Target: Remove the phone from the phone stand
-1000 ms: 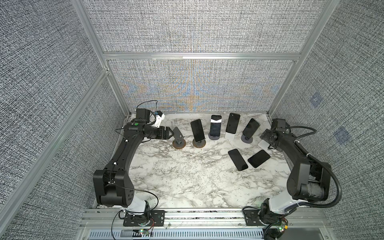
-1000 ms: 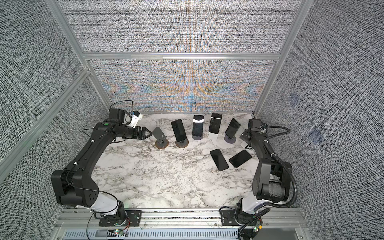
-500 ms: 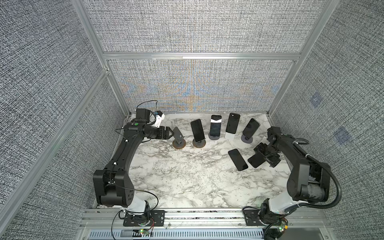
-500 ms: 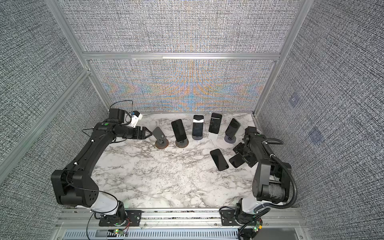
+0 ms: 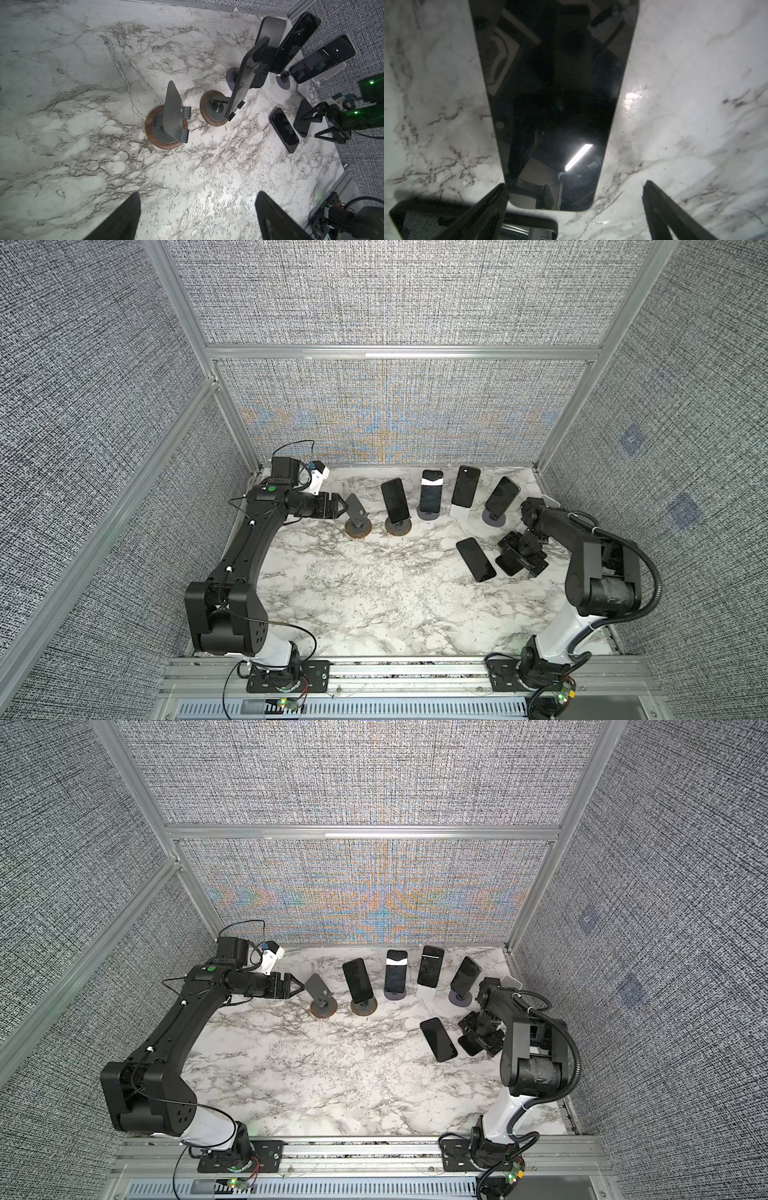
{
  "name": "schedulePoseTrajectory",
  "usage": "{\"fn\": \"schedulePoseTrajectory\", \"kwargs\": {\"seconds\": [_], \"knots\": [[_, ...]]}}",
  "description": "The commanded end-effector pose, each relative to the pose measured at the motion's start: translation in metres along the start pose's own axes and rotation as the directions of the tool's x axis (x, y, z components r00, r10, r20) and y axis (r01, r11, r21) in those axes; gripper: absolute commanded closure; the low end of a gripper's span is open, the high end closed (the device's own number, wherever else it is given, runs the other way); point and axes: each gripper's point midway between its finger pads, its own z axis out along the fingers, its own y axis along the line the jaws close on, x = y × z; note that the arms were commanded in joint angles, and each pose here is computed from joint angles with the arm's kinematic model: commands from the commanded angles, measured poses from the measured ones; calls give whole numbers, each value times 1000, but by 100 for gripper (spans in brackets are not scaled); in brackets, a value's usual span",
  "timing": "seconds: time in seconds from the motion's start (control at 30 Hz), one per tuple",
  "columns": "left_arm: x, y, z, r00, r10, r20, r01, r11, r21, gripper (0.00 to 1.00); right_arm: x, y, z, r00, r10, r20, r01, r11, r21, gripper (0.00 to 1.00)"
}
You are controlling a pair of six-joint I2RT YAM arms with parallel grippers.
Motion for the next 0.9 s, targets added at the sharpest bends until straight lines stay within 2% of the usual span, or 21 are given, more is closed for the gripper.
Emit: {"fn": "schedulePoseTrajectory", "kwargs": {"seconds": [0.0, 0.2, 0.4, 0.73, 0.87], "knots": [[-1, -2, -1, 1000, 2, -1, -2, 1000, 9, 13, -4, 5, 4, 1000, 19, 6, -19, 1000, -5, 4], [-1, -3, -2, 1000, 6, 2, -6, 1000, 8, 13, -7, 9, 11, 1000, 19, 0, -19, 1000, -3, 4], [0, -2, -1, 1000, 5, -3, -5, 1000, 7, 13, -11, 10, 15, 1000, 8, -2, -8, 1000, 11, 12], [-1, -3, -3, 1000, 12, 3, -12, 1000, 9, 13, -5, 11, 25, 1000, -2, -31, 1, 1000, -7, 32], [-1, -4, -3, 1000, 13, 4, -13, 1000, 9, 13, -2, 8, 25, 999, -7, -33, 7, 1000, -5, 33]]}}
